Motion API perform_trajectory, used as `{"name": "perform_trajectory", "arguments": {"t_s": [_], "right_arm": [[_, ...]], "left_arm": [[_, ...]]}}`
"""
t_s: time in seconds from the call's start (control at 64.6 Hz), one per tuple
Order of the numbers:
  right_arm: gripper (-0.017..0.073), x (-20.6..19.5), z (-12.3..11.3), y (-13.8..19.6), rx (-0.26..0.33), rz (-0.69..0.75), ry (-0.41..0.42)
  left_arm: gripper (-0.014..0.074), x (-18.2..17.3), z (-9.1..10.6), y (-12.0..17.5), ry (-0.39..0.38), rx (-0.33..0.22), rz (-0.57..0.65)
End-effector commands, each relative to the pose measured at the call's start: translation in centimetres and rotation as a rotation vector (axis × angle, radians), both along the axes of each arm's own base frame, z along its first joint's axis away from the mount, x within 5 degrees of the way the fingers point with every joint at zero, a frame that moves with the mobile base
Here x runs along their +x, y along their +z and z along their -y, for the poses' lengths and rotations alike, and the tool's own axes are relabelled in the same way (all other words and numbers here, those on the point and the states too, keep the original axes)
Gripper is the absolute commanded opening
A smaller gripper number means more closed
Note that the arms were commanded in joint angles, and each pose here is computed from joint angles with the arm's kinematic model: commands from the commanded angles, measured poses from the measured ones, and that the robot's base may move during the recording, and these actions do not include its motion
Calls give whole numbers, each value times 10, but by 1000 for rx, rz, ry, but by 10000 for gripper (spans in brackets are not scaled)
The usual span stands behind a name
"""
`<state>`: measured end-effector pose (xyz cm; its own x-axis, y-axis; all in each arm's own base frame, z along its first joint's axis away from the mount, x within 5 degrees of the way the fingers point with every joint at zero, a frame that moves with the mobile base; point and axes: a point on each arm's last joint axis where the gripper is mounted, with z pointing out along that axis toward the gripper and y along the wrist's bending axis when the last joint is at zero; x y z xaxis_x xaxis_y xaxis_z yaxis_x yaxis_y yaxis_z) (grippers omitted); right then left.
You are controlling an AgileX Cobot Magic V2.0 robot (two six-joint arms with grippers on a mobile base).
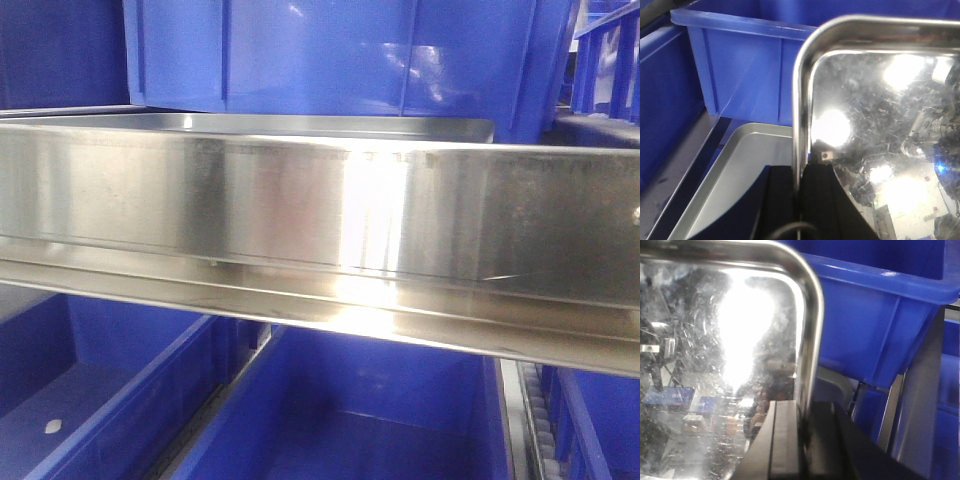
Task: Stack silver trays without gaps
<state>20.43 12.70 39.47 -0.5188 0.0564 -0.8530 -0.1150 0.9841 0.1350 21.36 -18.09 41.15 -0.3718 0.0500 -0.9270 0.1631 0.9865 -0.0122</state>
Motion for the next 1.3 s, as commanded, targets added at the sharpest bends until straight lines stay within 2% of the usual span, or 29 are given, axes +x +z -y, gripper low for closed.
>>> {"name": "perform_trajectory", "arguments": {"t_s": [0.0, 0.31, 0.929, 0.991, 1.114, 1.285], "right_arm": [[-77, -5, -38, 43, 286, 390, 378], [-77, -8, -42, 50, 334, 453, 436], [-77, -9, -43, 51, 342, 465, 447], [-77, -8, -43, 50, 338, 458, 441], [-77, -4, -43, 45, 314, 426, 419], [-77, 7, -46, 28, 248, 333, 361]], "left_arm": [[-16, -2, 13, 7, -111, -54, 52], [-16, -2, 13, 7, -111, -54, 52], [-16, -3, 13, 7, -112, -54, 53], [-16, -2, 14, 9, -127, -53, 70], [-16, -1, 13, 12, -129, -18, 112], [-16, 2, 10, 13, -112, 14, 140]]}}
